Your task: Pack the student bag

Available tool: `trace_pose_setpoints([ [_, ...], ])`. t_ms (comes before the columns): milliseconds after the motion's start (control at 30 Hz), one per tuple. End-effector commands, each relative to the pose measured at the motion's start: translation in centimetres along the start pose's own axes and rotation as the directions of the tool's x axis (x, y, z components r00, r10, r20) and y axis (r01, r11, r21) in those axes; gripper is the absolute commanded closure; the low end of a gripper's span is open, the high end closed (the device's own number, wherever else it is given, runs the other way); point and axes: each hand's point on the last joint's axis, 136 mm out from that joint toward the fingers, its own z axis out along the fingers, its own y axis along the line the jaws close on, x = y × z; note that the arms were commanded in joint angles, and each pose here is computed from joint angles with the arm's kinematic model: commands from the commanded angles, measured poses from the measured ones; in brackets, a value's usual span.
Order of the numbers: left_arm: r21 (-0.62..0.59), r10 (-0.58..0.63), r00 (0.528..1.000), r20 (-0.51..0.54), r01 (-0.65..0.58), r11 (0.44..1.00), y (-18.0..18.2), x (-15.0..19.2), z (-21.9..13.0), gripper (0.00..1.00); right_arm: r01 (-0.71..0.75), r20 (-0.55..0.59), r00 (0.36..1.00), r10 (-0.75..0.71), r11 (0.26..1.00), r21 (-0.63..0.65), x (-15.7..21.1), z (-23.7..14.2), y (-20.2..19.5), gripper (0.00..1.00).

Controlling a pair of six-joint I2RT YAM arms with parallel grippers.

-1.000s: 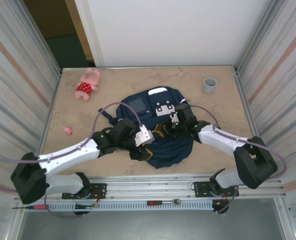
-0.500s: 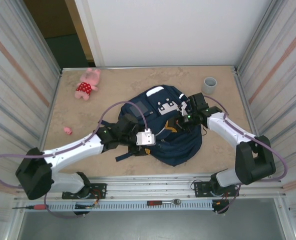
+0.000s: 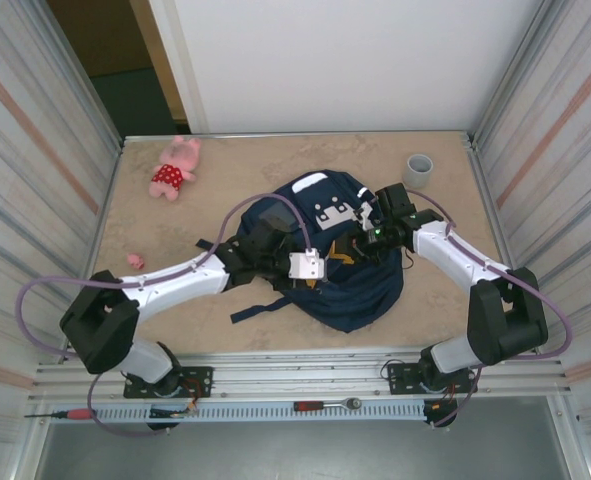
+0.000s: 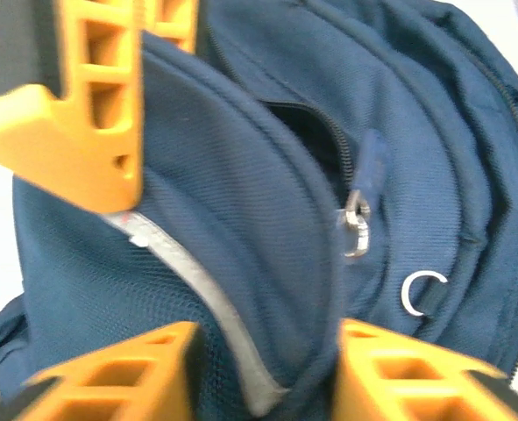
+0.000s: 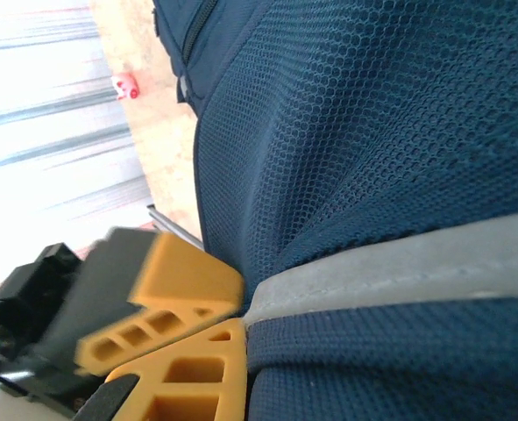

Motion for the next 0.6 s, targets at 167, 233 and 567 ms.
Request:
trace_pose_setpoints([
  [167, 0.12, -0.153, 0.983, 0.102, 0.14, 0.983, 0.3, -0.7, -1.8, 0.97, 0.137, 0.076, 0.987, -0.138, 0.99, 0.019, 1.0, -2.8, 1.8, 0.66],
  [233, 0.139, -0.177, 0.977, 0.115, 0.161, 0.977, 0.3, -0.8, -2.1, 0.98, 0.173, 0.122, 0.976, -0.18, 0.983, 0.06, 1.3, -3.7, 1.5, 0.64],
  [567, 0.25, -0.305, 0.945, 0.115, 0.27, 0.93, 0.4, -1.3, -3.1, 1.0, 0.523, 0.23, 0.771, -0.593, 0.797, 0.302, 5.6, -6.8, 0.6, 0.6],
])
